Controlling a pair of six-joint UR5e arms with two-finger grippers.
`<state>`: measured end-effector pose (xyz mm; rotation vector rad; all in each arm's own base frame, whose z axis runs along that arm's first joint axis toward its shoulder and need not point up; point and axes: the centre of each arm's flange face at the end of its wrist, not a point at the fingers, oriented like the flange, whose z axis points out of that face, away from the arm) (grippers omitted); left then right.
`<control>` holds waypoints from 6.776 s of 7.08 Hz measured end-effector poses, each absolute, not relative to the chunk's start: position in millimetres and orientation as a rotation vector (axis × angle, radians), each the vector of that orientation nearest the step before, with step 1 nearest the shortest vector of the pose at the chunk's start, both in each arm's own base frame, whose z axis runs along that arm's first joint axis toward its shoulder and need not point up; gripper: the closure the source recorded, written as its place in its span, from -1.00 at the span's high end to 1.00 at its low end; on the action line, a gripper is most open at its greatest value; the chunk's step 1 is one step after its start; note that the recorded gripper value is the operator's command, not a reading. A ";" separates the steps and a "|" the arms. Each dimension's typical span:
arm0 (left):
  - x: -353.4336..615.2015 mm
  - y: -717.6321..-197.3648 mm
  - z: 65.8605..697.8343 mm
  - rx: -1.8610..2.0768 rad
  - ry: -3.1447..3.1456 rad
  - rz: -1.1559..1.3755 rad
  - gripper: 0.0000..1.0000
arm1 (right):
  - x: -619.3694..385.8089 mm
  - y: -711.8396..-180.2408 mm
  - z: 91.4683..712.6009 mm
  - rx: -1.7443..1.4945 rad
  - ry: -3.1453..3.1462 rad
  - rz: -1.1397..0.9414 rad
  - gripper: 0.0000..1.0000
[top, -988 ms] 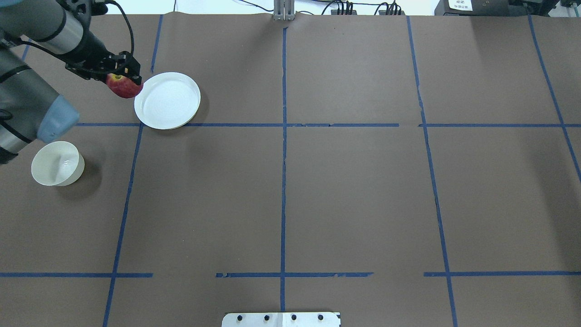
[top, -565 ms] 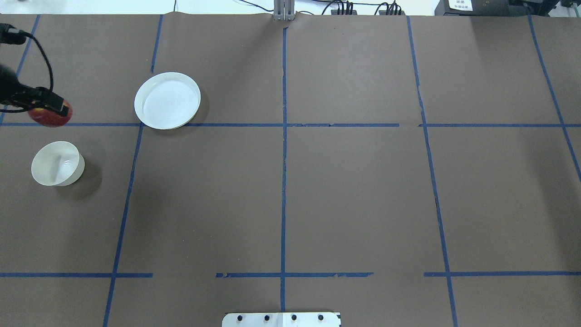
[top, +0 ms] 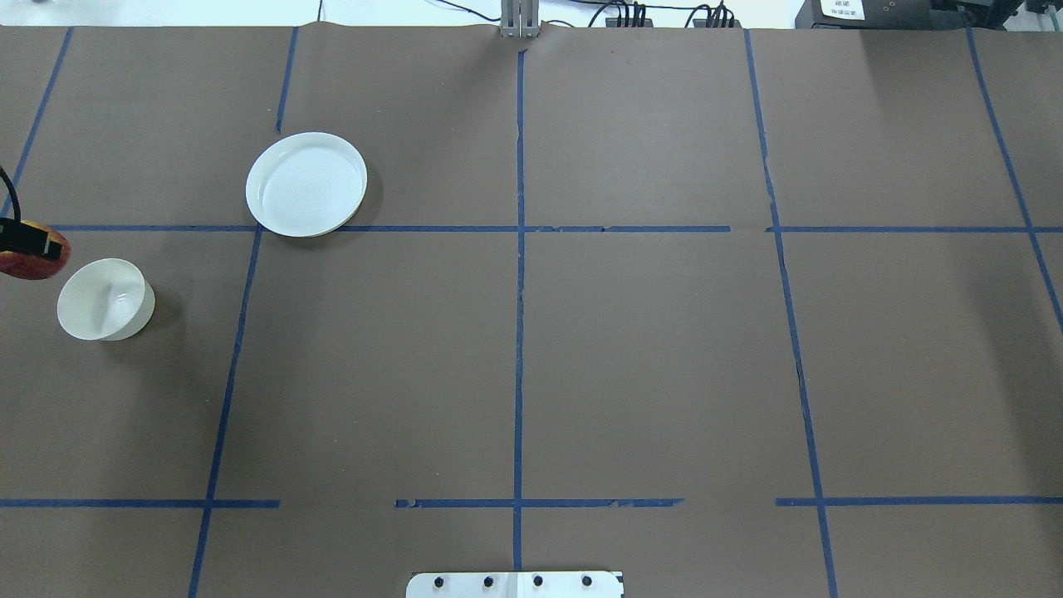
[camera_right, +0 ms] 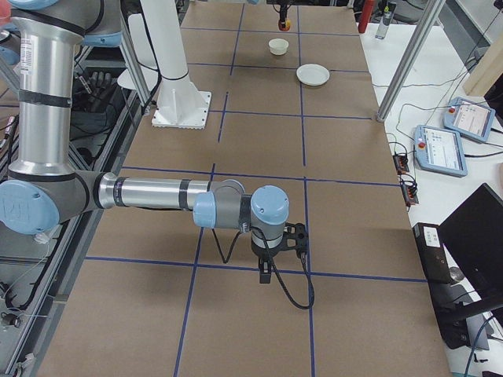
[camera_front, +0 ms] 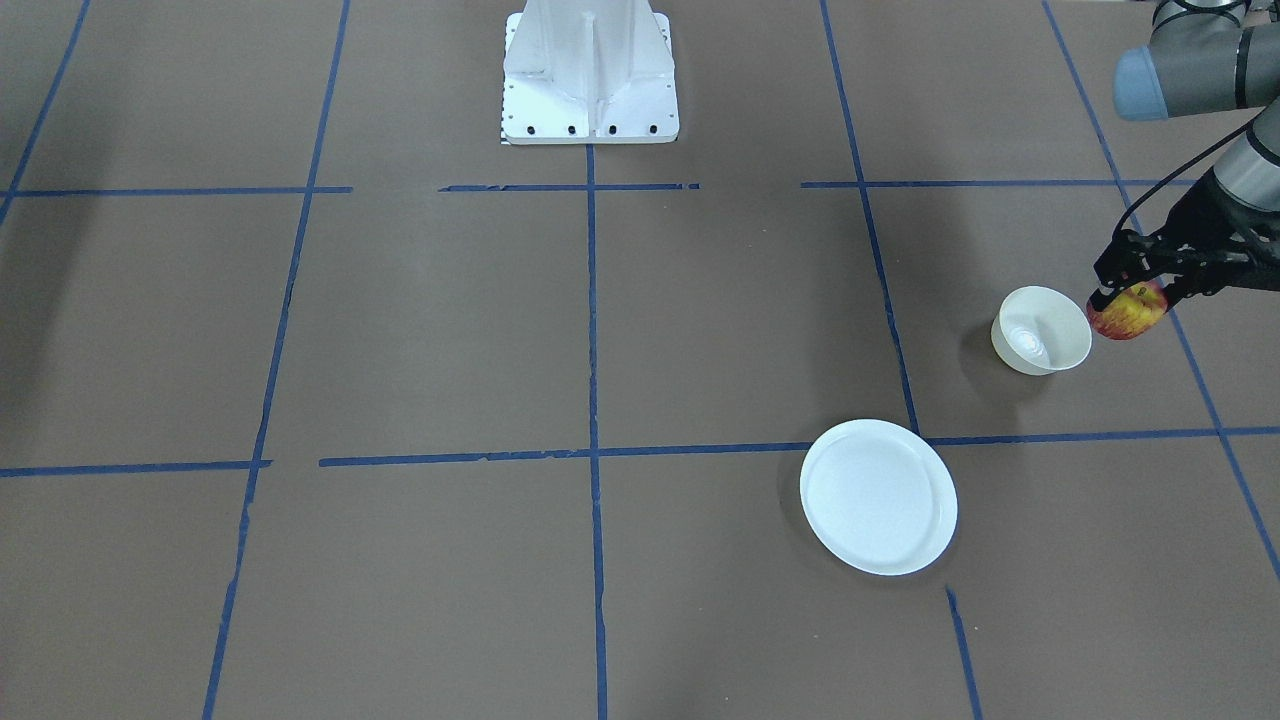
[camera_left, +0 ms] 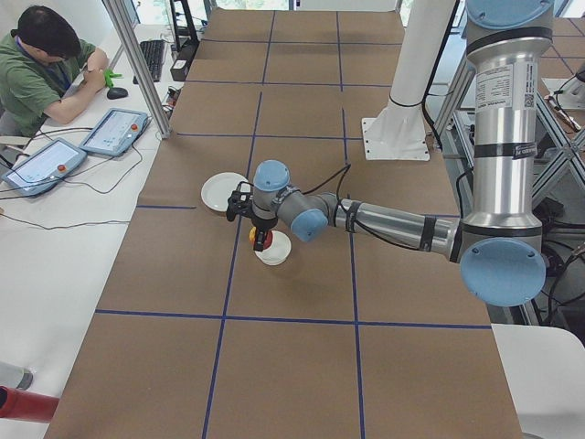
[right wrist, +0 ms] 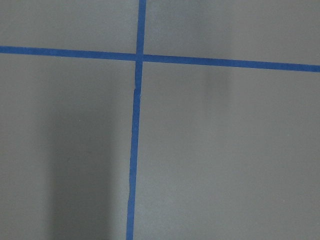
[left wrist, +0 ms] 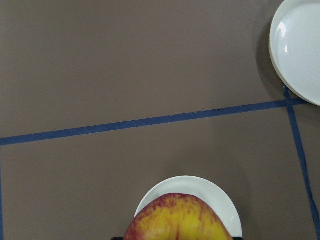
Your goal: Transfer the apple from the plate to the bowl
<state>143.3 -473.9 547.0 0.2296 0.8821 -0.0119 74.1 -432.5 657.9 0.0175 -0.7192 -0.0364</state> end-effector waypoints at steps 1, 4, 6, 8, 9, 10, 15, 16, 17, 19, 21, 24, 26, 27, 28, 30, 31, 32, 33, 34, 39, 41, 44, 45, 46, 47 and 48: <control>152.0 -472.8 557.2 0.229 0.894 -0.036 -0.37 | 74.1 -432.5 658.0 0.017 -0.719 -0.036 1.00; 190.6 -464.8 563.6 0.202 0.880 -0.090 -0.37 | 74.1 -432.5 657.9 0.018 -0.719 -0.036 1.00; 211.8 -458.2 564.7 0.187 0.867 -0.099 -0.28 | 74.1 -432.5 657.9 0.018 -0.719 -0.036 1.00; 222.7 -454.1 567.6 0.175 0.861 -0.089 0.37 | 74.1 -432.5 657.9 0.018 -0.719 -0.036 1.00; 225.2 -453.1 569.1 0.172 0.859 -0.086 0.53 | 74.1 -432.5 657.9 0.017 -0.719 -0.036 1.00; 226.4 -452.5 570.3 0.169 0.857 -0.084 0.60 | 74.1 -432.5 658.0 0.017 -0.719 -0.036 1.00; 227.5 -452.4 570.0 0.165 0.857 -0.079 0.98 | 74.1 -432.5 657.9 0.017 -0.719 -0.036 1.00; 227.9 -451.5 565.7 0.159 0.870 -0.070 0.98 | 74.1 -432.5 657.9 0.017 -0.719 -0.036 1.00; 224.9 -451.6 561.3 0.153 0.888 -0.058 0.98 | 74.1 -432.5 658.0 0.017 -0.719 -0.036 1.00; 180.6 -460.0 554.7 0.220 0.892 -0.019 0.98 | 74.1 -432.5 658.0 0.017 -0.719 -0.036 1.00; 109.4 -469.5 575.0 0.264 0.804 0.059 0.98 | 74.1 -432.5 657.7 0.018 -0.719 -0.036 1.00; -6.1 -470.9 616.6 0.215 0.655 0.198 0.99 | 74.1 -432.5 658.0 0.017 -0.719 -0.036 1.00; -65.3 -453.2 637.0 0.134 0.668 0.212 1.00 | 74.1 -432.5 658.0 0.017 -0.719 -0.036 1.00; -82.0 -447.1 639.5 0.100 0.709 0.192 1.00 | 74.1 -432.5 658.0 0.017 -0.719 -0.036 1.00; -86.2 -443.0 640.3 0.082 0.756 0.176 1.00 | 74.1 -432.5 657.9 0.018 -0.719 -0.036 1.00; -85.7 -441.5 636.5 0.087 0.811 0.171 1.00 | 74.1 -432.5 658.0 0.018 -0.719 -0.036 1.00; -85.5 -441.7 631.0 0.098 0.816 0.175 1.00 | 74.1 -432.5 658.0 0.017 -0.719 -0.036 1.00; -85.7 -442.6 624.5 0.112 0.815 0.181 1.00 | 74.1 -432.5 658.0 0.017 -0.719 -0.036 1.00; -85.9 -445.0 618.6 0.124 0.813 0.186 1.00 | 74.1 -432.5 658.0 0.017 -0.719 -0.036 1.00; -86.2 -446.5 614.7 0.132 0.809 0.190 1.00 | 74.1 -432.5 657.9 0.017 -0.719 -0.036 1.00; -86.6 -448.1 612.5 0.135 0.804 0.186 1.00 | 74.1 -432.5 657.9 0.018 -0.719 -0.036 1.00; -86.8 -448.1 613.8 0.133 0.802 0.186 1.00 | 74.1 -432.5 657.9 0.017 -0.719 -0.036 1.00; -86.9 -447.9 614.9 0.130 0.800 0.184 1.00 | 74.1 -432.5 657.9 0.018 -0.719 -0.036 1.00; -86.9 -447.8 615.0 0.129 0.800 0.184 1.00 | 74.1 -432.5 658.0 0.017 -0.719 -0.036 1.00; -86.9 -447.8 614.9 0.129 0.800 0.184 1.00 | 74.1 -432.5 658.0 0.017 -0.719 -0.036 1.00; -87.0 -447.9 614.8 0.130 0.800 0.184 1.00 | 74.1 -432.5 657.9 0.018 -0.719 -0.036 1.00; -87.0 -448.0 614.6 0.130 0.800 0.185 1.00 | 74.1 -432.5 657.9 0.018 -0.719 -0.036 1.00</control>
